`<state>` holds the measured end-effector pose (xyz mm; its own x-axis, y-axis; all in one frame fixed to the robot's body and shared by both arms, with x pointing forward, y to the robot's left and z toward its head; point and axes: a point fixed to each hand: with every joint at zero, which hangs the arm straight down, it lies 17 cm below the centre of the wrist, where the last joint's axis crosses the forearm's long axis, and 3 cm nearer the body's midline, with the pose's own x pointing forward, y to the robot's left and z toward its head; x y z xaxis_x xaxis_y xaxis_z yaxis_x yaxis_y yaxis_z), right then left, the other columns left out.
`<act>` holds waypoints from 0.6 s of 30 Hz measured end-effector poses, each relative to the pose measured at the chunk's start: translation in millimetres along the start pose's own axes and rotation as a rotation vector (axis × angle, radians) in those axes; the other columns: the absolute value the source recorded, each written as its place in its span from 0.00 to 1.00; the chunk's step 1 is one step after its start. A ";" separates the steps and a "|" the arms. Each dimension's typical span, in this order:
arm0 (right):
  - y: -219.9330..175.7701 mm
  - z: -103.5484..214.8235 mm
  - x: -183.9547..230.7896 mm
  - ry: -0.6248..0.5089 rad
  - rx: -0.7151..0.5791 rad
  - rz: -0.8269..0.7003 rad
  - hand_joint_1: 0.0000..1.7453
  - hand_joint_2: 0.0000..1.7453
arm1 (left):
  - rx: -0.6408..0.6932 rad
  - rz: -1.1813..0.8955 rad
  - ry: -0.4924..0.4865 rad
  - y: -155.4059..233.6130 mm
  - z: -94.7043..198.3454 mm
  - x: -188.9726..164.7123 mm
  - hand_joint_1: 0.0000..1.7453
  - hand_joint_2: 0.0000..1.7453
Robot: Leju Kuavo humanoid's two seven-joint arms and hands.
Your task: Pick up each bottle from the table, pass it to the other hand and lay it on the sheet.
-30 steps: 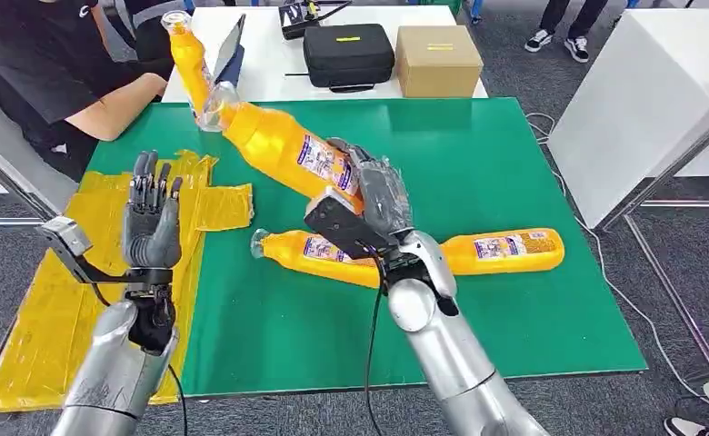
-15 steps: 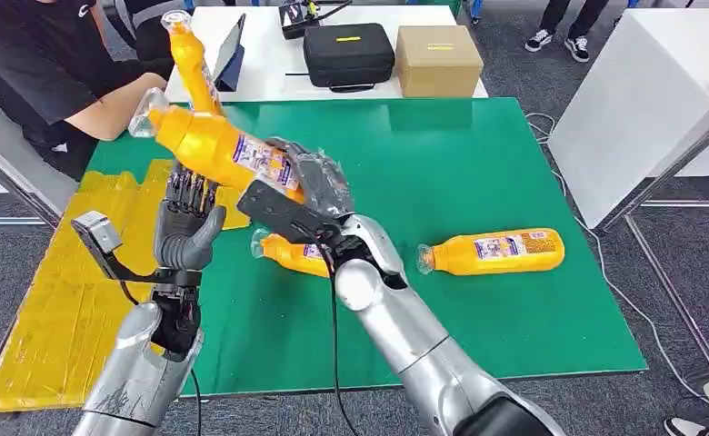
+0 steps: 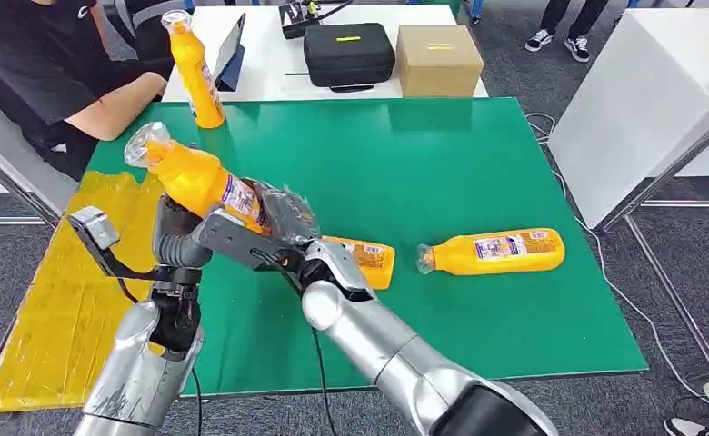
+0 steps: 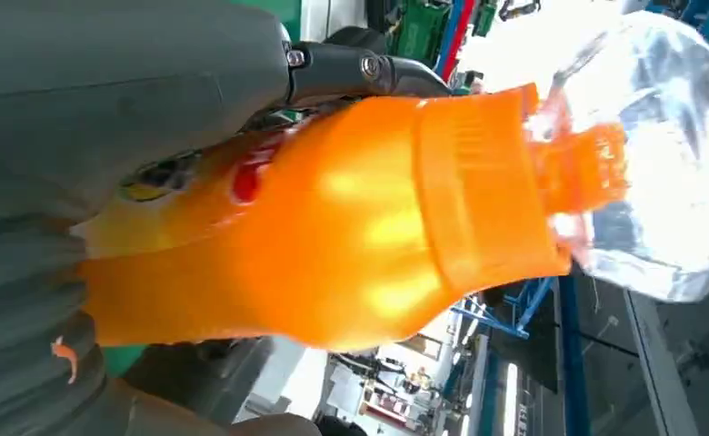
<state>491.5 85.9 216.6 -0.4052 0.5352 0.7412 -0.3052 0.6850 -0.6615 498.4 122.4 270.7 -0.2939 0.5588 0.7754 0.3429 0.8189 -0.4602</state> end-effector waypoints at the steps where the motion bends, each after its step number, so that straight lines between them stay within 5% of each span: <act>1: 3.8 0.2 -0.3 0.004 0.010 0.010 1.00 1.00 | 0.002 -0.001 0.002 0.8 0.6 -0.7 0.00 1.00; 18: 29.1 3.9 2.0 0.003 0.069 0.097 1.00 1.00 | 0.036 -0.015 0.004 17.7 3.7 0.2 0.00 1.00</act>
<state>478.5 105.1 198.3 -0.4332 0.5989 0.6735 -0.3233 0.5943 -0.7364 501.1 137.4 261.2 -0.2951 0.5458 0.7843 0.3061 0.8315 -0.4635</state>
